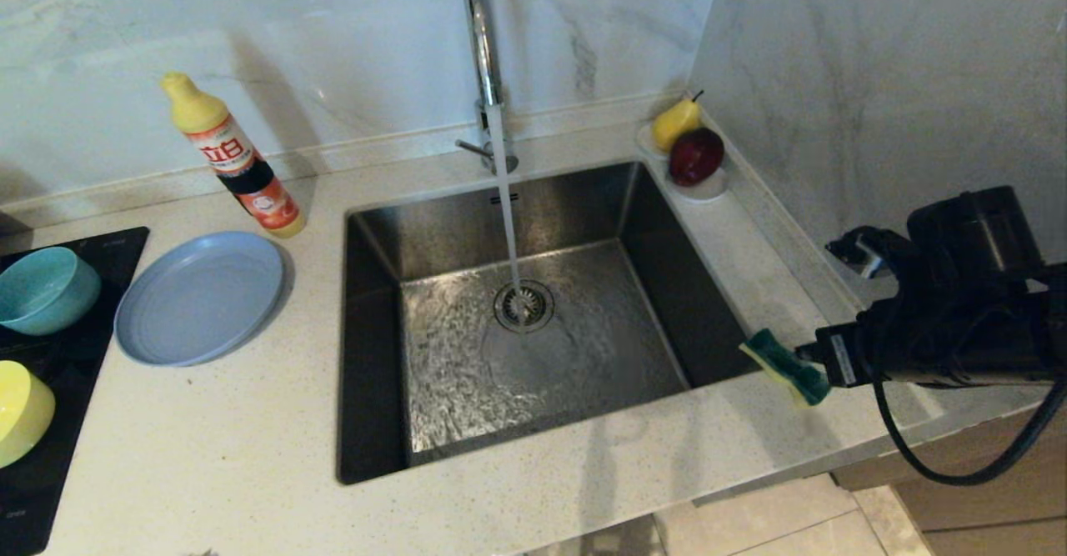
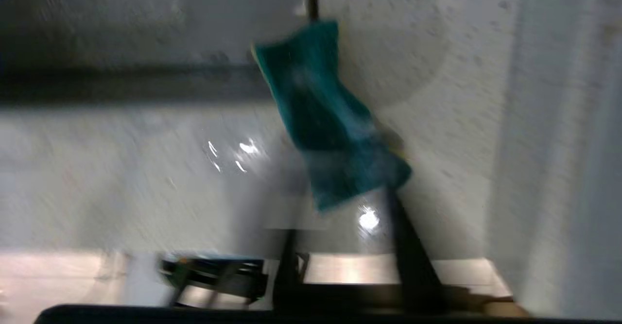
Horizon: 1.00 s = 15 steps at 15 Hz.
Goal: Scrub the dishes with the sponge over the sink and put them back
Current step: Turn off the faucet
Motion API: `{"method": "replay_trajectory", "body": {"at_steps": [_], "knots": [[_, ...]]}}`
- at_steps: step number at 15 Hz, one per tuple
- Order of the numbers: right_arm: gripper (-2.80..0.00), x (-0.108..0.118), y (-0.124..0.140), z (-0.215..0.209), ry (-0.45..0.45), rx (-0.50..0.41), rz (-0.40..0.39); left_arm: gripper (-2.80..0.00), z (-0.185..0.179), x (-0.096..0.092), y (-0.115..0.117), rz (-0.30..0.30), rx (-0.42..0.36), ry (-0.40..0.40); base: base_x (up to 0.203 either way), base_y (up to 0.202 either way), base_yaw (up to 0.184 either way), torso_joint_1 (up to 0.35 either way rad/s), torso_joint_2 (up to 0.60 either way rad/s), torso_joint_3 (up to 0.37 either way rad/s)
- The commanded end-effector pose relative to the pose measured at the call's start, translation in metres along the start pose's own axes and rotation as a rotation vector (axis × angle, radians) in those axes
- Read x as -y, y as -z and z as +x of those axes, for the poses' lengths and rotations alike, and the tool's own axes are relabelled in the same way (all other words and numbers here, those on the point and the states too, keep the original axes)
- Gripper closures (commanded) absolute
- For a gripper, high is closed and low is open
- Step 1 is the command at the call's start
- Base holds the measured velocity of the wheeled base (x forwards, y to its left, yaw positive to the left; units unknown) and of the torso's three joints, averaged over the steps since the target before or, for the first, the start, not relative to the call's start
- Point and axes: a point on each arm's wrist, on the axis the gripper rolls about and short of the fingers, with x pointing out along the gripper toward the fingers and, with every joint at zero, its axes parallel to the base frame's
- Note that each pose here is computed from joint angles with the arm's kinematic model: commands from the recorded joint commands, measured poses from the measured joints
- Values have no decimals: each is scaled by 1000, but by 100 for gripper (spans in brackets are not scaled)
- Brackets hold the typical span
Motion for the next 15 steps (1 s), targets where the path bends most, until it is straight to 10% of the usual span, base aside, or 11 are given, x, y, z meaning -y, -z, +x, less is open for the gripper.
{"method": "replay_trajectory", "body": {"at_steps": [1, 15], "knots": [[0, -2, -1, 21, 1, -42, 49, 0, 0, 0, 0, 0, 0, 0, 0, 0, 0, 0, 0, 0], [0, 0, 5, 42, 12, -95, 61, 0, 0, 0, 0, 0, 0, 0, 0, 0, 0, 0, 0, 0]]}}
